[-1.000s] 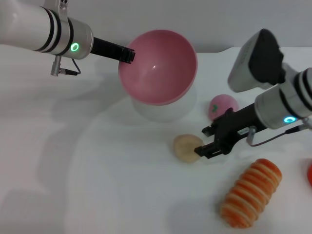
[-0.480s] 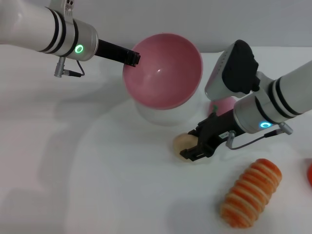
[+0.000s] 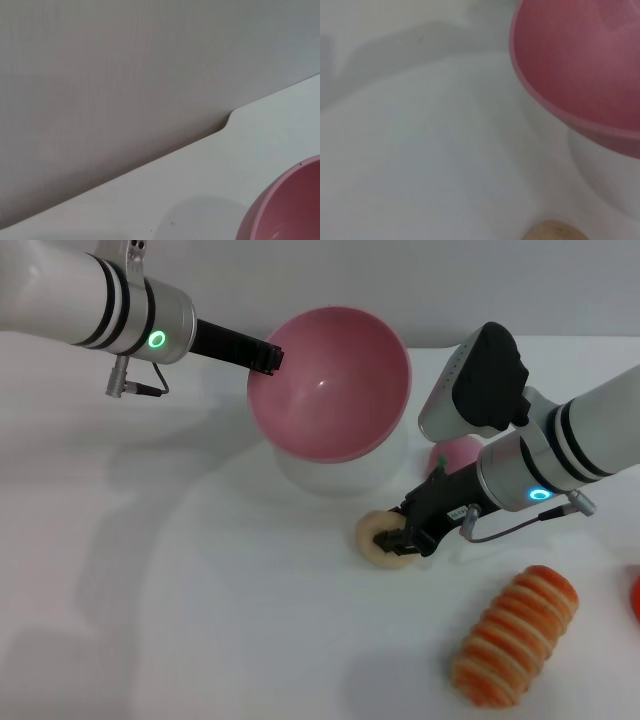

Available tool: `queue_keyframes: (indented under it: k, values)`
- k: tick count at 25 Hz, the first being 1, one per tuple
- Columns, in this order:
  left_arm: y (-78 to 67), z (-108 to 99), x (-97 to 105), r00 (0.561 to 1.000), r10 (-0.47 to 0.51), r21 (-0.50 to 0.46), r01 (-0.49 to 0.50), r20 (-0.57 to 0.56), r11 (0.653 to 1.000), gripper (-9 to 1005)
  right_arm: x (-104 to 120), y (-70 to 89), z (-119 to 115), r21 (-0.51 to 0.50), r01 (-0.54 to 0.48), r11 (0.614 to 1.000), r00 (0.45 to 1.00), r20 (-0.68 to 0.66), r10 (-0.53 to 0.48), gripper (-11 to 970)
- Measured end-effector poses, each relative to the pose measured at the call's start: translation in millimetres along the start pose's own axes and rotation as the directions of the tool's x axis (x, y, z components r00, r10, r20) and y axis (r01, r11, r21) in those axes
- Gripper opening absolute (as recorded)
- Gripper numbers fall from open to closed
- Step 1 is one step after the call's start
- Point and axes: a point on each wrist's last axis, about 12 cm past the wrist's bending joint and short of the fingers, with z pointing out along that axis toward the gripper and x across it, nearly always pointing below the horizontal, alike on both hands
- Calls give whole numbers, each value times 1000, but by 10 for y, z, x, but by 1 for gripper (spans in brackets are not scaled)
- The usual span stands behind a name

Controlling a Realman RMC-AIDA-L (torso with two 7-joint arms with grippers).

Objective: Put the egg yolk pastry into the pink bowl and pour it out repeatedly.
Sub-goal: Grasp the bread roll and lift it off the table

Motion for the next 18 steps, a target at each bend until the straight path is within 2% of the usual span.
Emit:
queue_keyframes:
  k: [5,8,12,18]
  values:
    - [-1,-1,-9,1000,1,0,-1,1,1000,57,-23,2,-81,-10,3,1000,1000,12,-3,344]
    - [11,-9,-16,1000,-3,-4,3,2,1000,57,-32,13,-219,-37,-2,999,1000,23,3,320]
    - [58,-35,-12,1000,-22,-11,22,13,1000,57,-69,86,-676,-85,26,996,997,79,-19,273]
    - [79,-37,6,999,-37,-13,37,11,999,58,-194,292,-1399,-29,113,993,982,158,-107,216]
